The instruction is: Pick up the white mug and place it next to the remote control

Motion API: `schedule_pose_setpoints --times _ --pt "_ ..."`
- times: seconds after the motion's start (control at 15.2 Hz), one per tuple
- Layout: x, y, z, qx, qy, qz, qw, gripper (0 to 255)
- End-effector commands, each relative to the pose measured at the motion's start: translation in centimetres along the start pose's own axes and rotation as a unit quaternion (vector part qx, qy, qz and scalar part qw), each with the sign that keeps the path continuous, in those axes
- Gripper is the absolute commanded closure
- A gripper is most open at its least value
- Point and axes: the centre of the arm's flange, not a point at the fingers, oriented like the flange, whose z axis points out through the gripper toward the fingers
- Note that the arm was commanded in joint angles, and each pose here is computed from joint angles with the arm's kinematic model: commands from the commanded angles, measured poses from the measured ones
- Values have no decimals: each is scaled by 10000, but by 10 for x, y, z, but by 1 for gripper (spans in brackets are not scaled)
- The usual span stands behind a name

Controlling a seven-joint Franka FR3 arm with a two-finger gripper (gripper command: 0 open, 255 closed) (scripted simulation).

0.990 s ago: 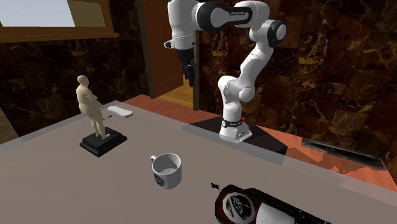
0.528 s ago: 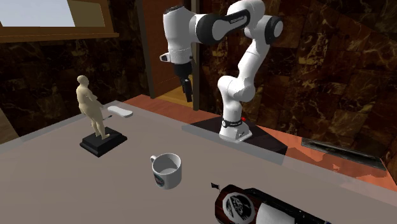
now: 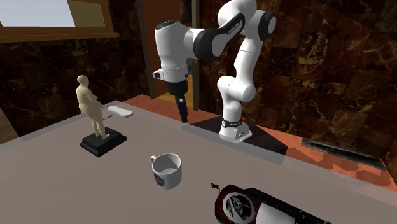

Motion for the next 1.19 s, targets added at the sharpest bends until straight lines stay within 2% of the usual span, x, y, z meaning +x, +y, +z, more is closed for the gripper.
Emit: schedule_pose_setpoints --times 0.0,0.99,1.12 --pt "12 -23 8 25 11 36 10000 0" --pt "91 -189 68 147 93 254 9995 0" --pt "95 -197 76 152 97 264 9995 0"
